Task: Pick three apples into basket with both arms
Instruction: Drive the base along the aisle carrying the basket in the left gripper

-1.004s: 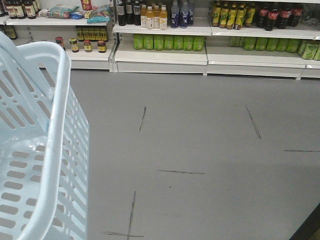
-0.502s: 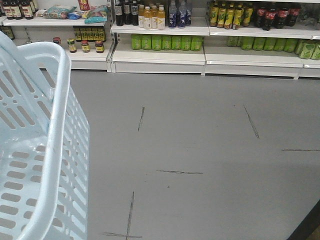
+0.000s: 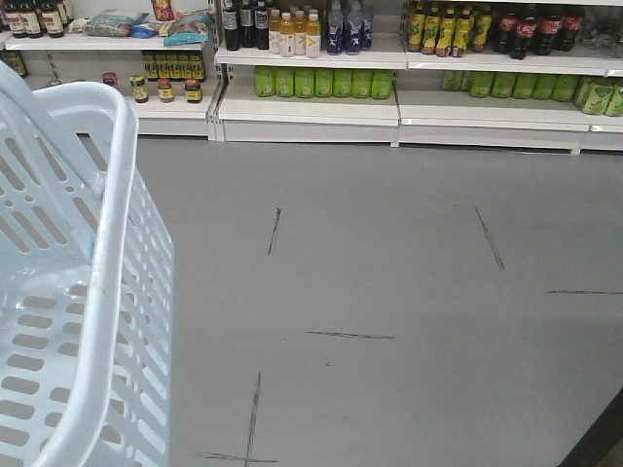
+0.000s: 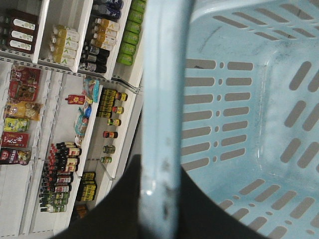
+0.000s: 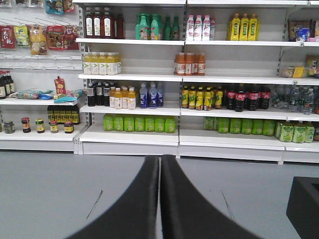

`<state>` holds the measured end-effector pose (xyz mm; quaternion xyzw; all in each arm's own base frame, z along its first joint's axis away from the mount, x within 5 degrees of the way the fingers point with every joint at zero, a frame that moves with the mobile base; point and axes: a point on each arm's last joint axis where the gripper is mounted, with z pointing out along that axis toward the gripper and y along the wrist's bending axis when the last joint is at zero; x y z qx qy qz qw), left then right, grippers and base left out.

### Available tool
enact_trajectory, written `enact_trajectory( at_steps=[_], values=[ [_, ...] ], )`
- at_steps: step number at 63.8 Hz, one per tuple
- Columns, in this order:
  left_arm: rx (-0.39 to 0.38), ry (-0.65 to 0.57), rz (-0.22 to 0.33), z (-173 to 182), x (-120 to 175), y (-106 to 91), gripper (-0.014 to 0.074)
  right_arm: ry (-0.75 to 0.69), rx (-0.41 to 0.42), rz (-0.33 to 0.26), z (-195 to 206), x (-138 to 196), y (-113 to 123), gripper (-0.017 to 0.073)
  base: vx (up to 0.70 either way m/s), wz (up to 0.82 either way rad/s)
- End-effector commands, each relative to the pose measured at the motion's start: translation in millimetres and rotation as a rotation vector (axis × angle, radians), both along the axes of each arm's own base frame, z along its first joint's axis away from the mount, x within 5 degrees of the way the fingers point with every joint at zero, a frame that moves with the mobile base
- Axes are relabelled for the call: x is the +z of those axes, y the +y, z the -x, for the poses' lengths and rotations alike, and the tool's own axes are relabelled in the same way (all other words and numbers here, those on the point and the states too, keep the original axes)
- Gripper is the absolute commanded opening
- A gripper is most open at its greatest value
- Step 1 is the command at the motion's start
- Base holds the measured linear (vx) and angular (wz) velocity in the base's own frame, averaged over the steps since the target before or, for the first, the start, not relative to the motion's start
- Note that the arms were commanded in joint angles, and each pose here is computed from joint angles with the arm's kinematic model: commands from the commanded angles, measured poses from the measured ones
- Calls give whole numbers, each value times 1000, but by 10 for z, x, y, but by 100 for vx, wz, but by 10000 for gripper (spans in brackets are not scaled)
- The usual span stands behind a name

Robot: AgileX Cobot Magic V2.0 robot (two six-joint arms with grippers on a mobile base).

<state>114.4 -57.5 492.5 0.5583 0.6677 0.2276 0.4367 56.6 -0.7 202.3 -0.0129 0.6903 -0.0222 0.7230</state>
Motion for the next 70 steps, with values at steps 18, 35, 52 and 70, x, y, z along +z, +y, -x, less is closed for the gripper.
enact_trajectory(
  at_steps=[18,35,52,70],
  values=[
    [-11,-99,43,13,144,26,-8,-73,-8,8,9,27,-4,-9,0,-1],
    [-11,-99,43,13,144,26,-8,-73,-8,8,9,27,-4,-9,2,-8],
    [-11,-99,43,13,144,26,-8,-73,-8,8,9,27,-4,-9,2,-10],
    [-11,-99,43,13,144,26,-8,-73,-8,8,9,27,-4,-9,2,-6]
  ],
)
